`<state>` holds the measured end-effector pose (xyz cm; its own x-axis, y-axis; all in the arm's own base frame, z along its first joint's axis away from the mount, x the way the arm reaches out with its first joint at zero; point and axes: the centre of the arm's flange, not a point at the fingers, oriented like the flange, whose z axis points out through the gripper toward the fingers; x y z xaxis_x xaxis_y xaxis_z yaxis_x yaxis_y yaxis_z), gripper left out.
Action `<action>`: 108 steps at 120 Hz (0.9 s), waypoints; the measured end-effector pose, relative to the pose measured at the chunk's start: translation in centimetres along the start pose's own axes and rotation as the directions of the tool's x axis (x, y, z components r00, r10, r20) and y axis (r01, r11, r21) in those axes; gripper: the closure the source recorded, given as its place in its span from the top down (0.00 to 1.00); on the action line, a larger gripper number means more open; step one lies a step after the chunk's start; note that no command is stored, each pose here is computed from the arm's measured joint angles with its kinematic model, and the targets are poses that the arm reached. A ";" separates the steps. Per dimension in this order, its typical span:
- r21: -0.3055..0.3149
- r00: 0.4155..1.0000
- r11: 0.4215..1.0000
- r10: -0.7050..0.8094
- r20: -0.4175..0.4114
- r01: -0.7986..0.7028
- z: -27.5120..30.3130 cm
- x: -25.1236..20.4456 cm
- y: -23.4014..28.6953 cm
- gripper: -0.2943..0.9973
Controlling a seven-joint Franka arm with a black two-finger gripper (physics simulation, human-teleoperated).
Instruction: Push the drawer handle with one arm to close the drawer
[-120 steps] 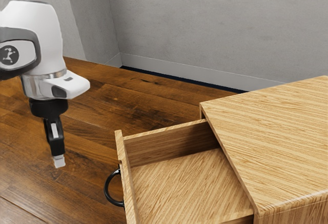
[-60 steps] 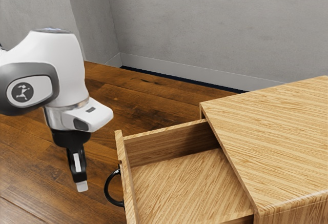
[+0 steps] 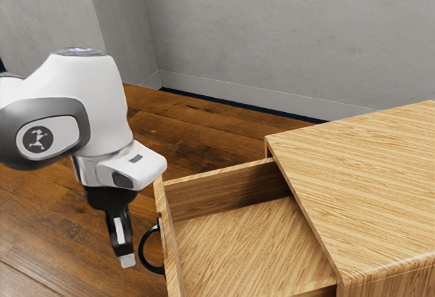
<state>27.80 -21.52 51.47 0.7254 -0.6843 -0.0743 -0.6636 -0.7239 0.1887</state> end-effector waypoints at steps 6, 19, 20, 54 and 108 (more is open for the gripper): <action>-0.004 1.000 1.000 -0.004 0.001 0.004 0.1 0.2 -0.2 0.16; -0.013 1.000 1.000 -0.014 0.007 0.014 0.5 0.9 -0.7 0.16; -0.013 1.000 1.000 -0.015 0.007 0.015 0.5 0.9 -0.7 0.16; -0.017 1.000 1.000 -0.015 -0.007 0.015 0.2 2.6 -1.3 0.16; -0.014 0.999 1.000 0.028 -0.016 -0.028 -0.4 5.5 -0.1 0.16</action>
<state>31.97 -25.17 51.45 0.7097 -0.7025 -0.0531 -0.6808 -0.7033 0.2046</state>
